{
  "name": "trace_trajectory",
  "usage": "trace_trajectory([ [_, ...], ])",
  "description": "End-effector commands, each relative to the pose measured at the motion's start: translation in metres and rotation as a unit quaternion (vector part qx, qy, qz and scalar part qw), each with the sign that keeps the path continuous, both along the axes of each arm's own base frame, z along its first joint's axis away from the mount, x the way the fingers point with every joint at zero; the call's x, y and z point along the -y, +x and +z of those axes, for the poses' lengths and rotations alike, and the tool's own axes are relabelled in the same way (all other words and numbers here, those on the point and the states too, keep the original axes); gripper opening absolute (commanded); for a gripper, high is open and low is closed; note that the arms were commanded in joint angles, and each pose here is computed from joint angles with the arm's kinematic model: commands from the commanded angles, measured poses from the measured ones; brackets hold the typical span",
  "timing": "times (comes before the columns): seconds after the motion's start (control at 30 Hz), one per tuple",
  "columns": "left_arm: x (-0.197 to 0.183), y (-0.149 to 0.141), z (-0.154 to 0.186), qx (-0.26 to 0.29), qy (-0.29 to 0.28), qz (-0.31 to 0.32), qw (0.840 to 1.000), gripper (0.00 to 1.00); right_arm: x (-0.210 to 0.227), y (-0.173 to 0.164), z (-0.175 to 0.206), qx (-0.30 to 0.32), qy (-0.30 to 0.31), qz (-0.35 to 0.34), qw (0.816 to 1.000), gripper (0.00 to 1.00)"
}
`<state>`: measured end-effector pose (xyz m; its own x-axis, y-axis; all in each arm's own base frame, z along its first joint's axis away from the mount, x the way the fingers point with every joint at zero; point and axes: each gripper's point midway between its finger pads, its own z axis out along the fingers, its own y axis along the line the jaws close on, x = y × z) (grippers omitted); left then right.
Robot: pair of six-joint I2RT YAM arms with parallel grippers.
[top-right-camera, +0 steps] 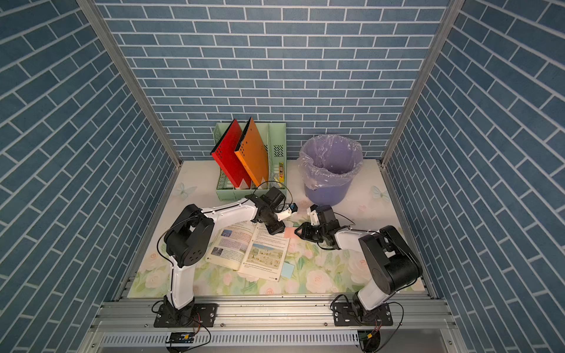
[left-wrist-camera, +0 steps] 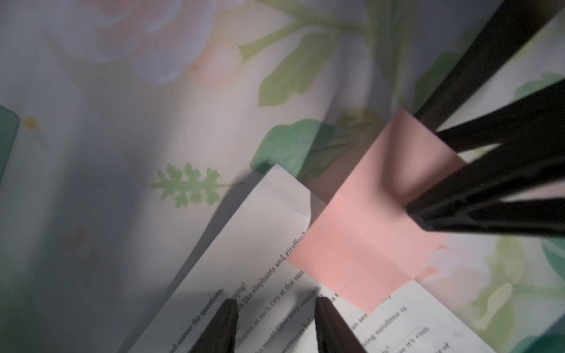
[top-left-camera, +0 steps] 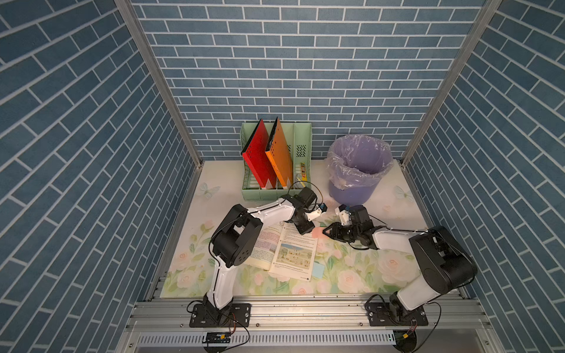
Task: Peel off the used sticky note
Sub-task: Tear off the note from the book.
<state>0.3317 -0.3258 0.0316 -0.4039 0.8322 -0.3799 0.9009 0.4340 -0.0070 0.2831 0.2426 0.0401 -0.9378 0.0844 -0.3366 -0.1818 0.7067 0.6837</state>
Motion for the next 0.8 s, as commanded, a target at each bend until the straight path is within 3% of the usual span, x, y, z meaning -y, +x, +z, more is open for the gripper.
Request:
trace_trajectory([
  [0.0, 0.007, 0.015, 0.002, 0.011, -0.003, 0.010, 1.000, 0.44, -0.006, 0.008, 0.007, 0.028, 0.004, 0.022, 0.999, 0.35],
  [0.23, 0.027, 0.030, 0.004, 0.001, -0.018, 0.006, 1.000, 0.41, 0.001, 0.016, 0.006, 0.056, -0.030, 0.018, 0.998, 0.29],
  [0.5, 0.018, 0.010, -0.024, -0.048, 0.012, -0.026, 0.998, 0.41, -0.001, 0.014, 0.001, 0.061, -0.037, 0.024, 0.997, 0.24],
  [0.77, 0.016, 0.015, -0.007, -0.032, 0.008, -0.033, 0.999, 0.43, -0.001, 0.014, -0.004, 0.060, -0.044, 0.025, 0.997, 0.22],
])
